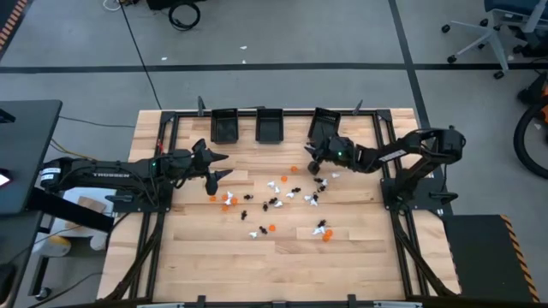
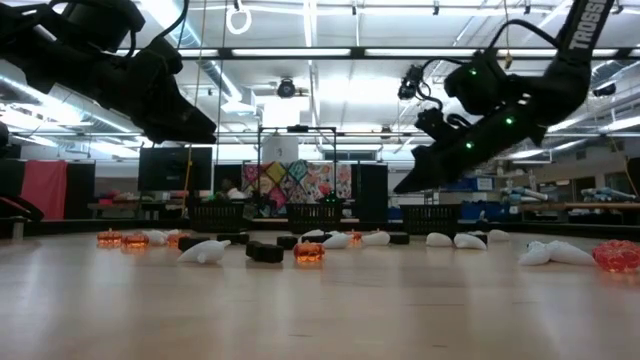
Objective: Sort Halloween decoration
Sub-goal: Put the white ghost toy into the right black basket
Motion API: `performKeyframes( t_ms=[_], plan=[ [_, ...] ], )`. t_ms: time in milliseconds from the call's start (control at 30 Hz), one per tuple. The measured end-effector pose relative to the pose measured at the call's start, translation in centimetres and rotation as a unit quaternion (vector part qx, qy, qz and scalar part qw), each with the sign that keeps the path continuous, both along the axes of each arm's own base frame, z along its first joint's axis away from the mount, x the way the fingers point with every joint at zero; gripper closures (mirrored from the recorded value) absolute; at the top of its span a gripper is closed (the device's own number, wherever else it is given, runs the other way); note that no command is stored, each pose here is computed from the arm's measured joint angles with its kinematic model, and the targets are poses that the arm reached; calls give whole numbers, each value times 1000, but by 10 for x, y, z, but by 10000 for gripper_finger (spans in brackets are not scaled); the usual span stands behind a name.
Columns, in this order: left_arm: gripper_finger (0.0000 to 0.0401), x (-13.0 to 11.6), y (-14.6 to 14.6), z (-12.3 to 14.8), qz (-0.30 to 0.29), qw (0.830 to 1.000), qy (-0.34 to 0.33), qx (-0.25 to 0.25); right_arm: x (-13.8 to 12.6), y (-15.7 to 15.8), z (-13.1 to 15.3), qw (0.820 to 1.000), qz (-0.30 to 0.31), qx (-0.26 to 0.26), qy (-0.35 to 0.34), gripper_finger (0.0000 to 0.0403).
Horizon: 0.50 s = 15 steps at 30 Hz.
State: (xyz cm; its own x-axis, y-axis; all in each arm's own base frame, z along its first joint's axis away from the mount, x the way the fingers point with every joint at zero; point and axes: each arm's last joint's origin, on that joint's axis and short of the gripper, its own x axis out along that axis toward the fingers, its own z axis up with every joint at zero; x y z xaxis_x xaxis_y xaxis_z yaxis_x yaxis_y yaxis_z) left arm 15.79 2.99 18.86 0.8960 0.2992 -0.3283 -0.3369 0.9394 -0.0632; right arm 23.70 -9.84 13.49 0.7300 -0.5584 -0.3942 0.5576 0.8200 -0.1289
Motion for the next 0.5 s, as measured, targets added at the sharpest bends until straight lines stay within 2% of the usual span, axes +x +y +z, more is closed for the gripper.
performKeyframes(
  t_ms=[333,500],
  plan=[
    [147,0,0,0,0,1000,0,0,-11,-32,10,998,-62,-1,3,321],
    [147,0,0,0,0,1000,1,1,-21,-48,4,995,-95,24,3,321]
  ],
)
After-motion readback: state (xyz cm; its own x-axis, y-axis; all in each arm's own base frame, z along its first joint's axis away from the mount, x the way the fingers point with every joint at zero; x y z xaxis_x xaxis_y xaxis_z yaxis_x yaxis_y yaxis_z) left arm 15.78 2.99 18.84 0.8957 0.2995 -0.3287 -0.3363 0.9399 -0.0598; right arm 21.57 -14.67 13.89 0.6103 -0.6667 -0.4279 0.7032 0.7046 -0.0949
